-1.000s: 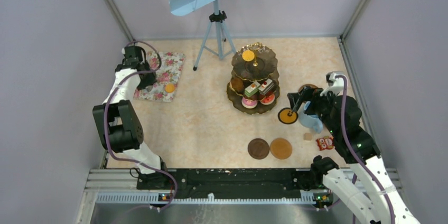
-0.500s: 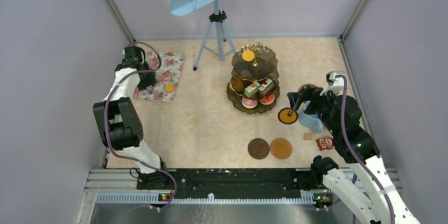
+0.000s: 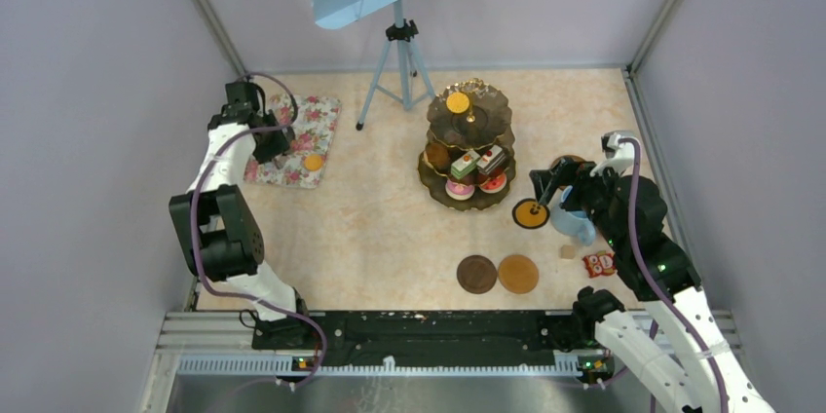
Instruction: Serve the afternoon tea
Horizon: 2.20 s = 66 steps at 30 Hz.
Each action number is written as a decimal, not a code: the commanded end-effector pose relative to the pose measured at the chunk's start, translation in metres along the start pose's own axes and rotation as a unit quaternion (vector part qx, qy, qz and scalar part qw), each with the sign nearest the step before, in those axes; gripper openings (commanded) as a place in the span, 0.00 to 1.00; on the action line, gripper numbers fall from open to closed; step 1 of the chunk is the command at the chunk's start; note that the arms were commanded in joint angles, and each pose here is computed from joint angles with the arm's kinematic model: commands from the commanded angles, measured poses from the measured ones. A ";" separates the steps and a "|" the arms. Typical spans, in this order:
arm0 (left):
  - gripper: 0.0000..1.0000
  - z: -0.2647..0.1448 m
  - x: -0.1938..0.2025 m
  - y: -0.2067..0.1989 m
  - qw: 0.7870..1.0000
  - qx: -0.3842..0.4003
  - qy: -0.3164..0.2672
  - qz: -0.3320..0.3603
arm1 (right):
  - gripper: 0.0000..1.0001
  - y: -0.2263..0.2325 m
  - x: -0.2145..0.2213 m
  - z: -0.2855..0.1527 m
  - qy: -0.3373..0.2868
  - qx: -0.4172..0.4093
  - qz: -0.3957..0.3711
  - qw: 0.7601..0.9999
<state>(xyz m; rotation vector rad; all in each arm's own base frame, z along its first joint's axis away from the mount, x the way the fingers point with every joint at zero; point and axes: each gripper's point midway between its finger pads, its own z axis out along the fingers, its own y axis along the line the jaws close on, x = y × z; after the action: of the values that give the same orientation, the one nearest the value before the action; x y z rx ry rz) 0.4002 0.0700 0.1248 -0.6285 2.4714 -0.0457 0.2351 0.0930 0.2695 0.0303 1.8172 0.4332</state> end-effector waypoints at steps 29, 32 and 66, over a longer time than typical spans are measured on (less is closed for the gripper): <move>0.27 -0.307 0.073 -0.205 0.867 0.401 -0.119 0.270 | 0.97 0.012 -0.036 -0.006 -0.041 -0.014 -0.004 0.999; 0.27 -0.326 0.079 -0.213 0.849 0.429 -0.125 0.281 | 0.96 0.013 -0.037 -0.007 -0.044 -0.014 -0.003 0.999; 0.31 -0.295 0.156 -0.305 0.810 0.446 -0.100 0.368 | 0.96 0.004 -0.033 -0.014 -0.042 0.003 -0.004 0.999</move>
<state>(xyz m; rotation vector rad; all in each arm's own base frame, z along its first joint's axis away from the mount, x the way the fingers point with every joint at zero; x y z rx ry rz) 0.2423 -0.3001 0.3177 0.7397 2.0825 -0.7651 0.2336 0.0863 0.2819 0.0514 1.7946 0.4086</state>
